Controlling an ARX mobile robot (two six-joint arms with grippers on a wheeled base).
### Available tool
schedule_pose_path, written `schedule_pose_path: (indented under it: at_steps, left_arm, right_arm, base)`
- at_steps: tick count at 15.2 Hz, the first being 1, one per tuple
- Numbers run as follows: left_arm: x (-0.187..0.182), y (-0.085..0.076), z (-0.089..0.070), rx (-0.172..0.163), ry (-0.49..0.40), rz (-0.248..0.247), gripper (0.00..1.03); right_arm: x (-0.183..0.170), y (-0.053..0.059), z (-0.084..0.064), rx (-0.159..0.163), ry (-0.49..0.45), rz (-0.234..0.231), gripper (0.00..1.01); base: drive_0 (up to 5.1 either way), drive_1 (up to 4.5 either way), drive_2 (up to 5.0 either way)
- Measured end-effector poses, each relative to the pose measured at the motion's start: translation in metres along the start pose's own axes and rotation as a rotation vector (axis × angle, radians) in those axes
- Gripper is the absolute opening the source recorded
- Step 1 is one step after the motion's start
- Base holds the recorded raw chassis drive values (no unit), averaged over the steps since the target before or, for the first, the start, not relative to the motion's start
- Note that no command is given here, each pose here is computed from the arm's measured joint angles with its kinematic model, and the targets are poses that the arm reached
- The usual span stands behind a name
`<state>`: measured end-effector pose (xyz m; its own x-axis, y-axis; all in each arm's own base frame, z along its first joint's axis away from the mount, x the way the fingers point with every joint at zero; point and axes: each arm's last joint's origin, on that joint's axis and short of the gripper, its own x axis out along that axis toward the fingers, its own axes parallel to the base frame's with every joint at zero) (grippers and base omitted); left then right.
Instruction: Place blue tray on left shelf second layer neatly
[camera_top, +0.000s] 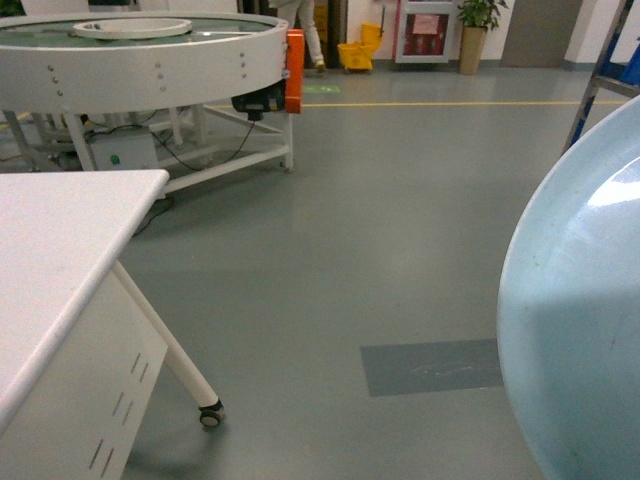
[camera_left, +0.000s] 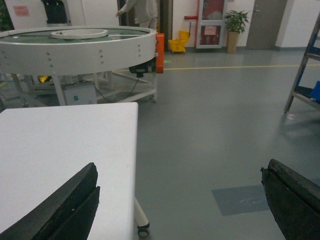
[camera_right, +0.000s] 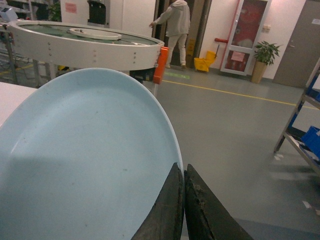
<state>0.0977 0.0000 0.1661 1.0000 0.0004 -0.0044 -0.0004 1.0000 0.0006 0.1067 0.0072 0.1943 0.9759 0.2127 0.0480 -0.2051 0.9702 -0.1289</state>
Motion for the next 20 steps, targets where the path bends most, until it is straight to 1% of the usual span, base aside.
schedule_pose_path:
  at_steps: [16,20]
  left_arm:
    - [0.0,-0.0001,-0.0001,0.0,0.001,-0.001,0.98]
    - [0.0,-0.0001,0.0,0.0,0.0,-0.002,0.98]
  right_arm:
    - [0.0001,0.0001,-0.0014,0.001,0.003,0.0,0.02]
    - [0.0001,0.0002,-0.0014,0.001,0.003,0.001,0.02]
  base:
    - [3.1,1.81,-4.9]
    - [4.8,3.9,-3.1]
